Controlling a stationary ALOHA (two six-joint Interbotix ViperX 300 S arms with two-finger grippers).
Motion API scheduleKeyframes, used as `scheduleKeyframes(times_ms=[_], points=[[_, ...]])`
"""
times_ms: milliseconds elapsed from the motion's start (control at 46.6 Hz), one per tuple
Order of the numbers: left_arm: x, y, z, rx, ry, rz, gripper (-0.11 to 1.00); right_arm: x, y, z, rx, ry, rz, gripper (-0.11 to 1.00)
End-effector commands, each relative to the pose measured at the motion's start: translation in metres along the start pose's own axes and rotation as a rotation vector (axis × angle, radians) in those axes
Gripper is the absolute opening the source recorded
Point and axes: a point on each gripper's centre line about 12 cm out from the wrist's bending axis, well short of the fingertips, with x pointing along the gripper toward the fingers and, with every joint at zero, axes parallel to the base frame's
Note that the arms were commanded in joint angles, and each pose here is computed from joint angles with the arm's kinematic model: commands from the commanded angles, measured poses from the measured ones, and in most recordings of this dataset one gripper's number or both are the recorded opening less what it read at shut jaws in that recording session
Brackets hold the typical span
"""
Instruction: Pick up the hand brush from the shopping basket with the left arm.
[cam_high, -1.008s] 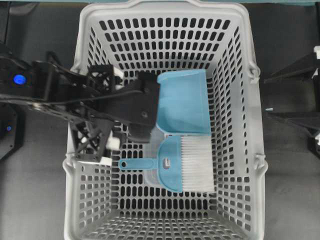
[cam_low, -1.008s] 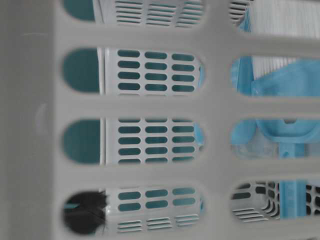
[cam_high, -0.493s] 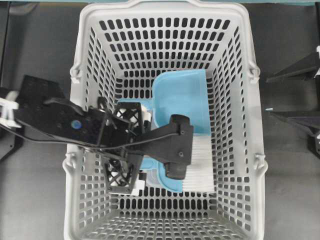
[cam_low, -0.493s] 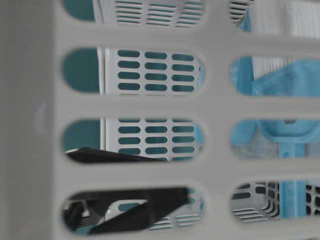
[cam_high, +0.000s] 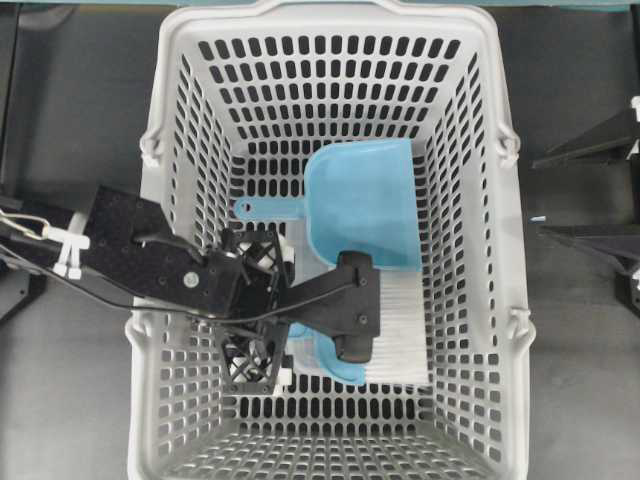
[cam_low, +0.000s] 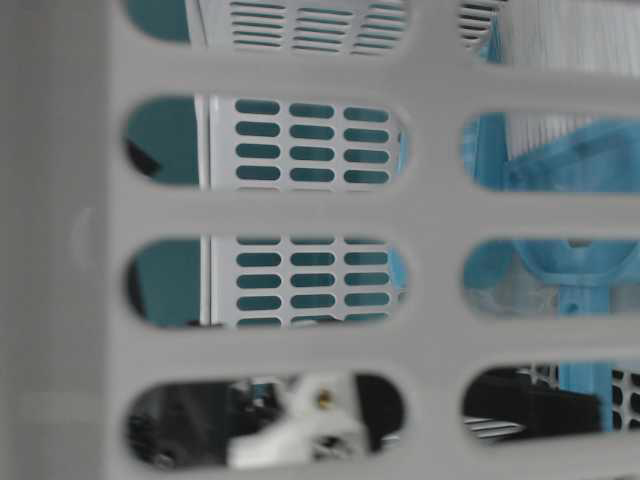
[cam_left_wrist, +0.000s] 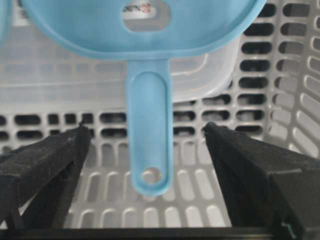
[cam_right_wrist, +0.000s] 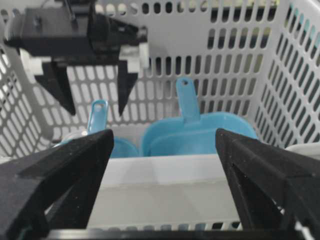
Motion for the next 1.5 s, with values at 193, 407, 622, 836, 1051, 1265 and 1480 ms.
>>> scheduleKeyframes(times_ms=[193, 407, 622, 836, 1051, 1265, 1480], points=[[0.021, -0.001, -0.01, 0.006, -0.024, -0.006, 0.91, 0.001, 0.0, 0.003, 0.003, -0.014, -0.001, 0.79], [0.026, -0.001, -0.01, 0.007, -0.034, -0.009, 0.9, 0.001, 0.0, -0.001, 0.006, -0.008, -0.001, 0.78], [0.03, 0.001, -0.011, 0.004, -0.039, -0.01, 0.9, 0.001, -0.001, 0.0, 0.007, -0.045, -0.003, 0.78], [0.034, -0.001, -0.011, 0.005, -0.056, -0.016, 0.9, 0.002, -0.001, -0.001, 0.014, -0.051, -0.002, 0.78], [0.038, -0.001, -0.011, -0.001, -0.062, -0.018, 0.87, 0.002, -0.001, -0.001, 0.018, -0.051, -0.002, 0.78], [0.035, -0.003, -0.006, 0.011, -0.118, -0.031, 0.32, 0.002, -0.001, -0.005, 0.037, -0.04, -0.002, 0.78], [0.035, -0.003, -0.009, 0.018, -0.114, -0.032, 0.26, 0.002, -0.001, -0.007, 0.042, -0.037, -0.002, 0.78]])
